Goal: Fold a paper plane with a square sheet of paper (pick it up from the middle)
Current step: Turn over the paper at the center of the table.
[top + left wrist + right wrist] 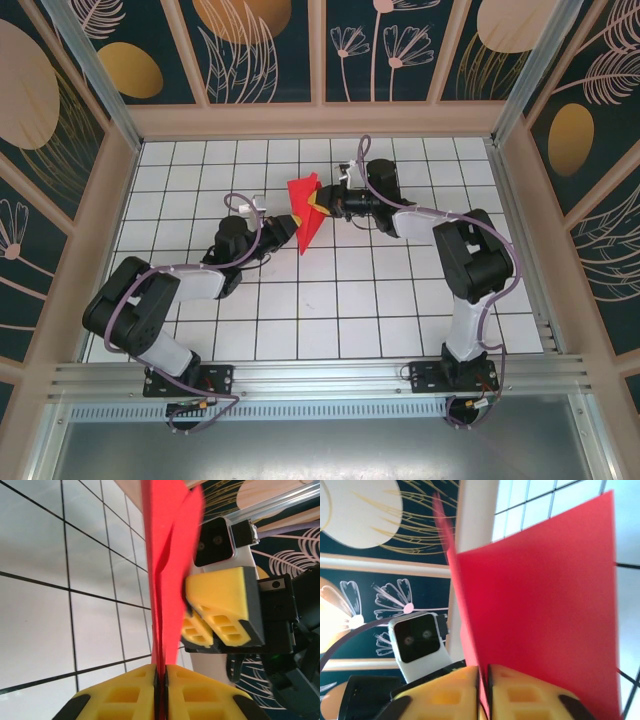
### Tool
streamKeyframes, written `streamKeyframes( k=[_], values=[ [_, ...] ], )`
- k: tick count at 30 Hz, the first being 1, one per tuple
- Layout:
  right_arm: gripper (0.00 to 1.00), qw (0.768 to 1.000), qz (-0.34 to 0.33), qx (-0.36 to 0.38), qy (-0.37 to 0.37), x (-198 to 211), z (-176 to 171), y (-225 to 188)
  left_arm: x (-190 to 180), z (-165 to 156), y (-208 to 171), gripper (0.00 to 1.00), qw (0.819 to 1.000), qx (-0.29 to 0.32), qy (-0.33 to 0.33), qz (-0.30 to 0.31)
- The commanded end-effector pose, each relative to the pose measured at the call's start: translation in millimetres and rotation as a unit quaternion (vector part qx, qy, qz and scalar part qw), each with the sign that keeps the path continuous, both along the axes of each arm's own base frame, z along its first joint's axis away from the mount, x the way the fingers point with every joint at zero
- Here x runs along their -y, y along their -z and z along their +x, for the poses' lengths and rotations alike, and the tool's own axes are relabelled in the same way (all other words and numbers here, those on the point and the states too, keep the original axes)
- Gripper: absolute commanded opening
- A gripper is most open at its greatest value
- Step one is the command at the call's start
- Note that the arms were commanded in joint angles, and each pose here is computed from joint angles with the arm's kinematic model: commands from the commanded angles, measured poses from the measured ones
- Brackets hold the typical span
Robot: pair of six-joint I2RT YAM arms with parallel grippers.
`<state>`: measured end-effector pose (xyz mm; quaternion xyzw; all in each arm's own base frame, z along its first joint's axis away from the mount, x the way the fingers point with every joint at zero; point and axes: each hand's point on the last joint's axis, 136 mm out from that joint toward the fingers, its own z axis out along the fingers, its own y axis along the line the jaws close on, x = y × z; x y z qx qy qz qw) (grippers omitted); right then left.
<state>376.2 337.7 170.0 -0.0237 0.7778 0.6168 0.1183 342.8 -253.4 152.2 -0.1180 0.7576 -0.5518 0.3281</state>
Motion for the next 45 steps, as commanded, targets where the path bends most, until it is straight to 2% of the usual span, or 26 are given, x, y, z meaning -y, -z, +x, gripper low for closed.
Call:
streamKeyframes(
  k=[1,5,9,13,15,21,26,28,31,34,38,45],
  values=[
    [0.28,0.997,-0.045,0.051,0.028,15.7,7.7,-13.7,-7.7,7.5,-6.9,0.15,0.999,0.017,-0.018,0.036],
    [0.47,0.987,-0.119,0.071,0.080,40.3,18.4,-3.2,-20.5,9.8,6.4,0.15,0.993,0.007,-0.038,0.113],
    [0.55,0.973,-0.177,0.081,0.125,64.0,21.8,7.8,-48.0,16.2,18.7,0.15,0.969,-0.003,-0.078,0.234],
    [0.61,0.959,-0.218,0.084,0.163,82.9,20.7,17.8,-89.1,19.6,25.2,0.15,0.917,-0.025,-0.133,0.375],
    [0.62,0.953,-0.232,0.083,0.178,90.6,20.3,22.2,-105.9,20.7,23.4,0.15,0.884,-0.030,-0.157,0.440],
    [0.64,0.942,-0.254,0.078,0.206,103.3,19.5,30.0,-123.5,22.7,37.9,0.17,0.790,-0.053,-0.177,0.585],
    [0.64,0.938,-0.263,0.070,0.216,108.7,19.2,35.5,-114.4,32.9,56.0,0.18,0.750,-0.063,-0.172,0.636],
    [0.64,0.937,-0.265,0.066,0.219,110.5,18.9,37.8,-108.5,35.4,68.5,0.18,0.744,-0.068,-0.162,0.644],
    [0.64,0.936,-0.266,0.058,0.225,113.9,18.5,41.5,-98.6,38.2,82.6,0.20,0.749,-0.074,-0.147,0.642],
    [0.64,0.934,-0.266,0.048,0.234,119.6,19.5,45.1,-84.1,39.8,96.3,0.23,0.764,-0.080,-0.124,0.629],
    [0.64,0.933,-0.265,0.041,0.238,122.4,20.4,48.2,-64.1,38.6,110.8,0.29,0.793,-0.087,-0.093,0.595],
    [0.63,0.929,-0.282,0.047,0.233,121.4,22.6,52.5,-44.7,37.9,103.4,0.42,0.829,-0.078,-0.069,0.549]
  ],
)
